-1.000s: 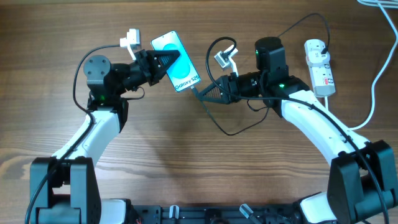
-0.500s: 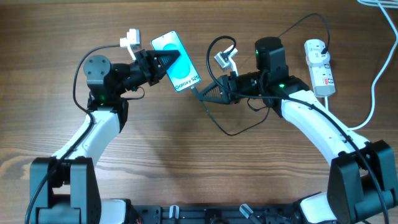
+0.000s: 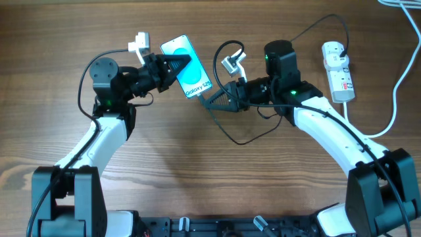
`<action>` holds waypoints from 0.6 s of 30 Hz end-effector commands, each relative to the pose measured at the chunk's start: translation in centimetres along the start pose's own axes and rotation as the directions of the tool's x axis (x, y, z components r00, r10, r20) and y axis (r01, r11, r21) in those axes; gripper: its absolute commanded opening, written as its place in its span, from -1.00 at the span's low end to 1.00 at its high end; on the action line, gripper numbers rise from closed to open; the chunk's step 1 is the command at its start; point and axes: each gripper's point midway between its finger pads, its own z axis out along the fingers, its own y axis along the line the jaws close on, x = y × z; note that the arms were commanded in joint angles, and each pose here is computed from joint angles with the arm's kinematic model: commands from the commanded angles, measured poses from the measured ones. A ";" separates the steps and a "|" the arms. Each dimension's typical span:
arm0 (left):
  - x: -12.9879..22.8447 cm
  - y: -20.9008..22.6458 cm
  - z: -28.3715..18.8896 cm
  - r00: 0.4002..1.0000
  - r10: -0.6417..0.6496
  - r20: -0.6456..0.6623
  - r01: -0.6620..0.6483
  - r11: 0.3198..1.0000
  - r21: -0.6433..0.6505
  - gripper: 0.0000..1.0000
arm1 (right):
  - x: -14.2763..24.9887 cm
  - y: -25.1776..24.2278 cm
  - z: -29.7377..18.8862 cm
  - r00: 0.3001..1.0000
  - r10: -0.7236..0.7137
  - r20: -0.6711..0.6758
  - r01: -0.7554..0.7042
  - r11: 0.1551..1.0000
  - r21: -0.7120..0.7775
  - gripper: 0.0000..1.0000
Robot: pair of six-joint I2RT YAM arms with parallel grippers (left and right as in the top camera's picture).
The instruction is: Plug charger to phone and switch on socket
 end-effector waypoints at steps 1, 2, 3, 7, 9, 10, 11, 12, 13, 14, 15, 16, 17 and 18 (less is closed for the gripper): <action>-0.4 -0.8 0.0 1.000 0.028 0.010 -0.028 1.000 0.013 -0.92 | -0.1 0.4 0.0 1.000 -0.006 0.009 0.006 1.000 0.007 -0.91; -0.5 -0.8 -0.2 0.999 0.028 0.015 -0.028 1.000 0.012 -0.92 | -0.1 0.4 0.0 1.000 -0.005 0.009 0.005 1.000 0.007 -0.91; -0.7 -0.7 -0.3 0.999 0.028 0.021 -0.028 1.000 0.011 -0.92 | -0.1 0.4 0.0 1.000 -0.002 0.009 0.002 1.000 0.007 -0.91; -1.1 -0.6 -0.7 0.999 0.028 0.031 -0.028 1.000 0.008 -0.92 | -0.1 0.3 0.0 1.000 0.000 0.012 0.000 1.000 0.009 -0.91; -1.1 -0.6 -0.8 0.999 0.027 0.033 -0.028 1.000 0.008 -0.92 | -0.2 0.3 0.0 1.000 0.001 0.013 -0.001 1.000 0.010 -0.91; -1.2 -0.6 -0.8 0.999 0.027 0.033 -0.028 1.000 0.008 -0.92 | -0.2 0.3 0.0 1.000 0.001 0.013 -0.001 1.000 0.010 -0.91; -1.2 -0.6 -0.8 0.999 0.027 0.033 -0.027 1.000 0.008 -0.92 | -0.2 0.3 0.0 1.000 0.002 0.013 -0.002 1.000 0.010 -0.91; -1.2 -0.6 -0.8 0.999 0.020 0.033 -0.020 1.000 0.008 -0.92 | -0.2 0.3 0.0 1.000 0.003 0.013 -0.003 1.000 0.011 -0.91; -1.2 -0.6 -0.8 0.999 0.012 0.033 -0.012 1.000 0.008 -0.92 | -0.2 0.2 0.0 1.000 0.004 0.017 -0.004 1.000 0.014 -0.91; -1.2 -0.6 -0.8 0.999 0.000 0.032 0.000 1.000 0.009 -0.92 | -0.3 0.1 0.0 1.000 0.005 0.021 -0.006 1.000 0.019 -0.91; -1.2 -0.6 -0.8 0.999 -0.002 0.033 0.001 1.000 0.009 -0.92 | -0.4 0.1 0.0 1.000 0.012 0.025 -0.013 1.000 0.023 -0.91; -1.2 -0.6 -0.8 0.999 -0.002 0.032 0.001 1.000 0.009 -0.92 | -0.4 0.0 0.0 1.000 0.013 0.027 -0.014 1.000 0.024 -0.91; -1.1 -0.6 -0.8 1.000 -0.002 0.030 0.001 1.000 0.009 -0.92 | -0.4 0.0 0.0 1.000 0.013 0.027 -0.014 1.000 0.025 -0.91; -1.0 -0.6 -0.8 1.000 -0.002 0.026 0.002 1.000 0.010 -0.92 | -0.4 0.0 0.0 1.000 0.014 0.027 -0.014 1.000 0.025 -0.91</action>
